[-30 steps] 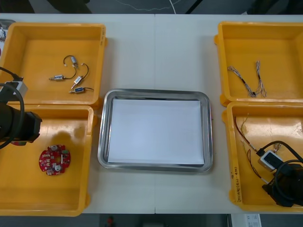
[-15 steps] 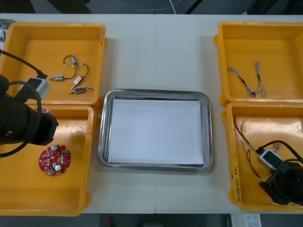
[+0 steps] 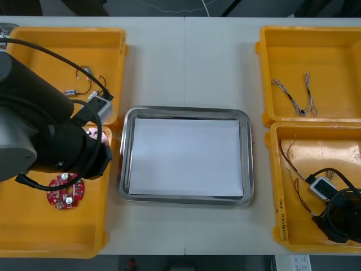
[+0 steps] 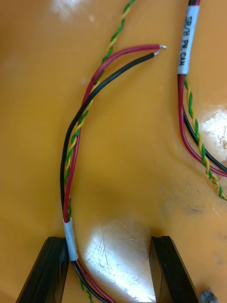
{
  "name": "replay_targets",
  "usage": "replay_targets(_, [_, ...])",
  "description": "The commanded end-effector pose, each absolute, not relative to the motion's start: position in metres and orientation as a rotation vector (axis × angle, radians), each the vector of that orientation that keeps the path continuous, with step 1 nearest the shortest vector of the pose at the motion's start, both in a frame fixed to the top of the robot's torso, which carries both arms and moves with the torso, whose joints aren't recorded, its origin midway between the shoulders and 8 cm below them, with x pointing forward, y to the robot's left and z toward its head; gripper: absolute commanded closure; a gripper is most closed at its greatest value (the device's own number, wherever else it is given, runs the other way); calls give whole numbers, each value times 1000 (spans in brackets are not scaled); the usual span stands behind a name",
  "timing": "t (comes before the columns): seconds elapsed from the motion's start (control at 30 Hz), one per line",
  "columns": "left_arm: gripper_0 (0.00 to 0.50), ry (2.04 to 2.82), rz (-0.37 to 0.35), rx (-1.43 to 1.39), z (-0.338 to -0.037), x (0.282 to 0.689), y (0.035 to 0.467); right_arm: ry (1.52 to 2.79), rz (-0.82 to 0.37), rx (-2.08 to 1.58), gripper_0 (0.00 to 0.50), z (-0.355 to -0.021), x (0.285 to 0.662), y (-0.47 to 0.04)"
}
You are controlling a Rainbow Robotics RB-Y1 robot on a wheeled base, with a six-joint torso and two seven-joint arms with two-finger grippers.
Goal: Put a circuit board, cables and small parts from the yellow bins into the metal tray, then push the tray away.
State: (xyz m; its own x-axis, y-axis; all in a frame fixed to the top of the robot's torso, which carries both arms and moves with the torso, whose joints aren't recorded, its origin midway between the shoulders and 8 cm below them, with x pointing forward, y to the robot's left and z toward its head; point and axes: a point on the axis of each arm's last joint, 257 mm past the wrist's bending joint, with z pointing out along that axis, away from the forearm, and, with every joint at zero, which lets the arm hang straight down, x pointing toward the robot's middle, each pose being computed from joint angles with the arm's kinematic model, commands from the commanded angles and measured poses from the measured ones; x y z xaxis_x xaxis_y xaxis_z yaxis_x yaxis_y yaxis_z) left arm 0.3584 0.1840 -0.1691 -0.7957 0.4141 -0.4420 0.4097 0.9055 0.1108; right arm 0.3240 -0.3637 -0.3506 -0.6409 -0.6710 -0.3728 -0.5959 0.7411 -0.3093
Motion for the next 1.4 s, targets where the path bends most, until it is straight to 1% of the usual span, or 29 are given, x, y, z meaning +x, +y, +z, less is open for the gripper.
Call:
replay_targets(0.03, [500,2563,-55,575,-158,359,140,2550,-266,-960,0,-364,308,-385])
replay_targets(0.13, [500,2563,-68,611,-161,358,123,2560,-256,-955,0,-365,306,-384])
replay_targets(0.27, [499,2558,-59,660,-169,361,103,2582,-221,-941,0,-367,301,-380])
replay_targets(0.3, [499,2554,-58,671,-172,362,97,2584,-217,-941,35,-367,301,-379])
replay_targets(0.33, [500,2549,-57,678,-175,364,91,2586,-215,-940,209,-367,300,-379])
replay_targets(0.37, [499,2548,-59,680,-177,365,88,2587,-213,-939,317,-367,300,-379])
replay_targets(0.4, [499,2539,-64,685,-181,368,81,2592,-211,-936,500,-368,299,-378])
replay_targets(0.6, [498,2530,-78,696,-204,377,57,2588,-198,-928,500,-366,300,-375])
replay_targets(0.77, [498,2549,-75,702,-225,379,50,2558,-229,-920,500,-352,312,-378])
replay_targets(0.83, [500,2563,-69,705,-236,379,50,2559,-259,-912,500,-341,317,-383])
replay_targets(1.0, [499,2574,-59,700,-252,382,49,2577,-314,-885,500,-307,325,-394])
replay_targets(1.13, [499,2580,-50,698,-265,385,49,2605,-307,-858,500,-285,324,-394])
replay_targets(1.23, [498,2569,-37,704,-269,386,49,2615,-296,-846,500,-270,323,-392])
replay_targets(1.4, [494,2577,-30,702,-271,386,53,2635,-274,-802,500,-244,319,-391])
